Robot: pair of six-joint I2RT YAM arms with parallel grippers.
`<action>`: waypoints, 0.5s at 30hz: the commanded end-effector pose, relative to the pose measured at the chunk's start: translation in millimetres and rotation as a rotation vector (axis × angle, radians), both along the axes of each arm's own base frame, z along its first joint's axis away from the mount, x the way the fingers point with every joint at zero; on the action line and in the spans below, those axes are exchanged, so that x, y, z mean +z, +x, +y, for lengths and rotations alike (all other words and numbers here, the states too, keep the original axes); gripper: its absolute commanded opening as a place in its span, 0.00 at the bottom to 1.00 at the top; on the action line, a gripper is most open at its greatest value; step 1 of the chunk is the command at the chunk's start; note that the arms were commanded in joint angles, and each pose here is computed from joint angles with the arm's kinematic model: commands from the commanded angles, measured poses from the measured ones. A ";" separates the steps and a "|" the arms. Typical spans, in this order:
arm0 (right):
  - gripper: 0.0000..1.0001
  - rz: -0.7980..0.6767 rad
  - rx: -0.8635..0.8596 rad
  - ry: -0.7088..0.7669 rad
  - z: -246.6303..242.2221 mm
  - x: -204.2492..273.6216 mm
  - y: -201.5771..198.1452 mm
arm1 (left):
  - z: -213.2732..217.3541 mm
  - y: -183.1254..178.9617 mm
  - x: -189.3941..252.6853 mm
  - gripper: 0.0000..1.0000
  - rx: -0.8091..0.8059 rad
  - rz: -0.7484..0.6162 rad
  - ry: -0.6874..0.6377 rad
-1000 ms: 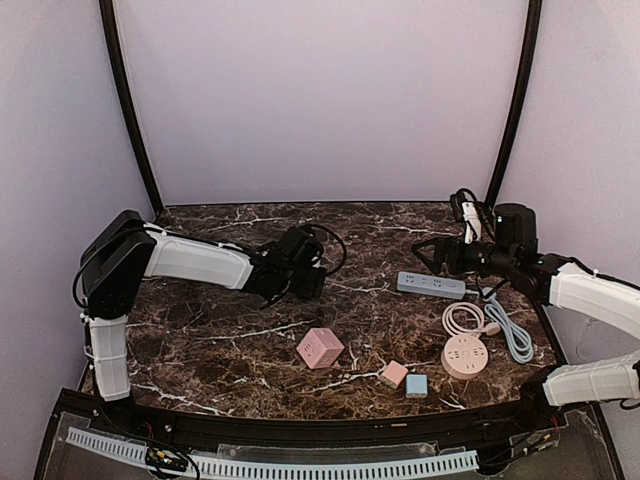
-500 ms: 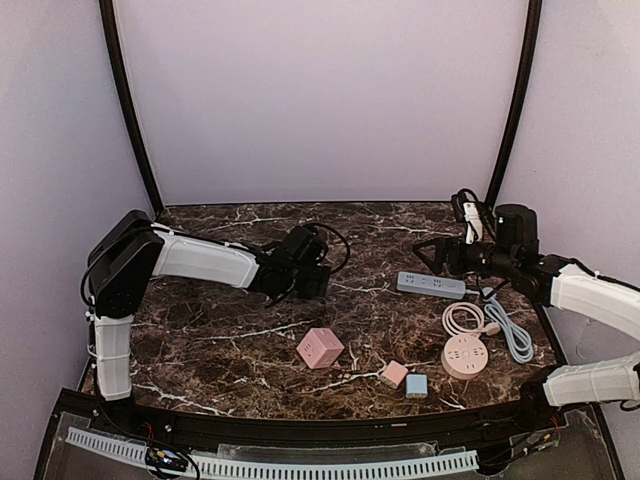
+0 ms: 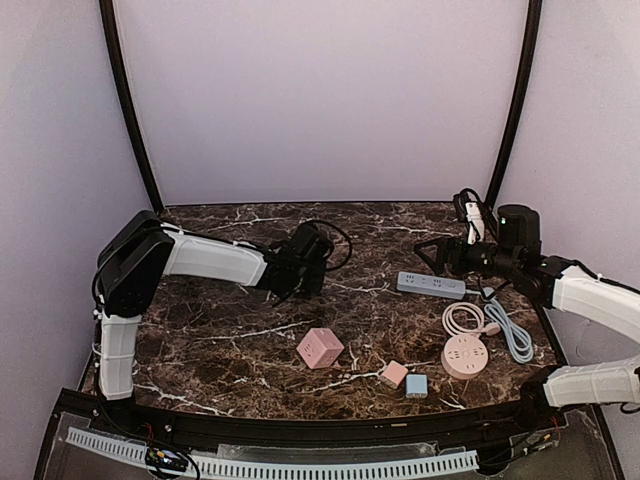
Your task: Insert the plug
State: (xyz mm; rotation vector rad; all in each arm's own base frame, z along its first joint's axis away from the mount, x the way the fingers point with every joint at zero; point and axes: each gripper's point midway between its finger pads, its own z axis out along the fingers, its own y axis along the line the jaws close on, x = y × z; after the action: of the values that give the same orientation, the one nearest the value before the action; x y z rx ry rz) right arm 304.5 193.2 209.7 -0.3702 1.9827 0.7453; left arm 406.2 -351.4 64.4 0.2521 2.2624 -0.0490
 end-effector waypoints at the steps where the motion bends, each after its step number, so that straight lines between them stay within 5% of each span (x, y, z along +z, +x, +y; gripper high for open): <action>1: 0.99 0.001 -0.003 0.005 -0.3 -1.9 -3.6 | -1.4 -7.0 5.2 0.55 -0.034 0.016 0.011; 10: 0.99 -0.067 0.024 -0.034 0.4 4.7 -2.7 | -17.8 -38.0 40.6 0.53 -0.309 0.052 -0.028; 15: 0.99 -0.160 0.201 0.002 22.6 17.8 -18.4 | -33.7 -57.5 62.3 0.53 -0.505 0.073 -0.108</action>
State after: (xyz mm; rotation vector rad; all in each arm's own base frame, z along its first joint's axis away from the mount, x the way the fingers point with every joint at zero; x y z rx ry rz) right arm 299.4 196.9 212.3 -0.4500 1.9471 0.7412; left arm 368.2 -369.6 85.6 0.5854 2.2901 -0.2531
